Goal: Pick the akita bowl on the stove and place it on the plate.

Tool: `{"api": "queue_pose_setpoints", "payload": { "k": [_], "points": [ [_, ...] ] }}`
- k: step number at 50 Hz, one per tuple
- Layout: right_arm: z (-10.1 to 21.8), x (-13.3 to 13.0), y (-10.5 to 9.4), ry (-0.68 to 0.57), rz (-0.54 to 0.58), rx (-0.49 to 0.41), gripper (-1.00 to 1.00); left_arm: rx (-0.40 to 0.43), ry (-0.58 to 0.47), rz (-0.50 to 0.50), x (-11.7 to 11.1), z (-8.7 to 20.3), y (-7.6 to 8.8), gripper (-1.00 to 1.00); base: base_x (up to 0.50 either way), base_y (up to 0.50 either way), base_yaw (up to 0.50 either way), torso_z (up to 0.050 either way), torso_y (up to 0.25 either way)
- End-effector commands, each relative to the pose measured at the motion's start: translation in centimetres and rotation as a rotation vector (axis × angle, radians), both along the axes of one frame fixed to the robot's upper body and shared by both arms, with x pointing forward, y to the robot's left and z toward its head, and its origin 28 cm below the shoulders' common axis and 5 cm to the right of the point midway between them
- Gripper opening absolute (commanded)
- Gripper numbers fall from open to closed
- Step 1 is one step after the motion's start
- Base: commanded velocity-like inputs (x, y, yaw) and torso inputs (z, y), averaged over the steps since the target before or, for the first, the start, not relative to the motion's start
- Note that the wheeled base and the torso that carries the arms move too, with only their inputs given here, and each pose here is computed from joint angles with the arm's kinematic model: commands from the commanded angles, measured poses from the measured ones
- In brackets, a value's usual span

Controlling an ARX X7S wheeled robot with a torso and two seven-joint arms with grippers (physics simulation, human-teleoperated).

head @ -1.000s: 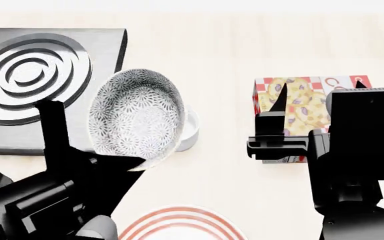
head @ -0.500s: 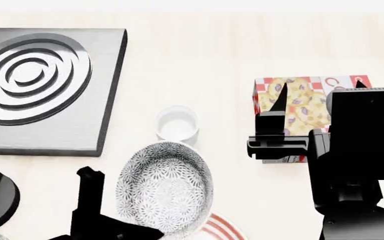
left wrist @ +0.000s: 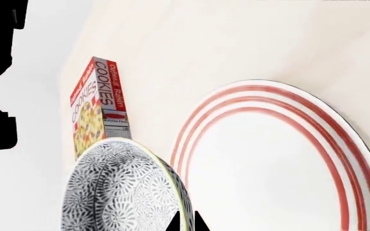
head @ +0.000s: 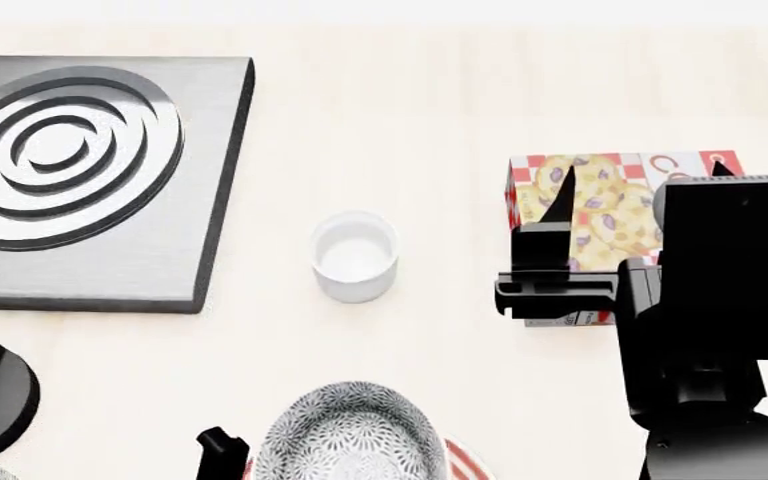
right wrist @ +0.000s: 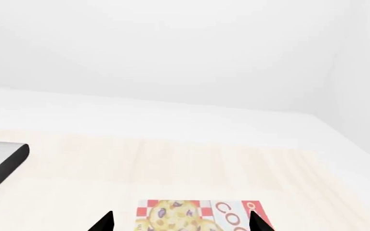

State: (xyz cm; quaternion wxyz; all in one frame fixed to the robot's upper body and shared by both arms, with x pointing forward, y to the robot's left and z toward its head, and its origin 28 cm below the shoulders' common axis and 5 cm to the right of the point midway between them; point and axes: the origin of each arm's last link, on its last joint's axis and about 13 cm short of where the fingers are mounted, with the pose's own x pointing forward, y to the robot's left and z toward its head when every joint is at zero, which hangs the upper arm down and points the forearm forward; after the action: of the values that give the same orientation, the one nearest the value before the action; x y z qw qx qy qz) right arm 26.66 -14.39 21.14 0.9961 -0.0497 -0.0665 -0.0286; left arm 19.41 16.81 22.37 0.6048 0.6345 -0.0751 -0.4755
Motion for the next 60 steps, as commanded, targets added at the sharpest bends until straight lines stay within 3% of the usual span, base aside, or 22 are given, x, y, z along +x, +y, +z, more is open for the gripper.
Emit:
{"api": "queue_pose_setpoints", "payload": {
  "k": [1, 60],
  "points": [
    [0.2, 0.2, -0.1, -0.011, -0.004, 0.020, 1.00, -0.013, -0.014, -0.016, 0.1, -0.4, -0.6, -1.00, 0.00, 0.00, 0.00, 0.000, 0.000],
    [0.0, 0.3, -0.2, -0.011, -0.005, 0.022, 1.00, 0.009, 0.027, 0.003, 0.6, -3.8, -1.1, -1.00, 0.00, 0.00, 0.00, 0.000, 0.000]
  ]
}}
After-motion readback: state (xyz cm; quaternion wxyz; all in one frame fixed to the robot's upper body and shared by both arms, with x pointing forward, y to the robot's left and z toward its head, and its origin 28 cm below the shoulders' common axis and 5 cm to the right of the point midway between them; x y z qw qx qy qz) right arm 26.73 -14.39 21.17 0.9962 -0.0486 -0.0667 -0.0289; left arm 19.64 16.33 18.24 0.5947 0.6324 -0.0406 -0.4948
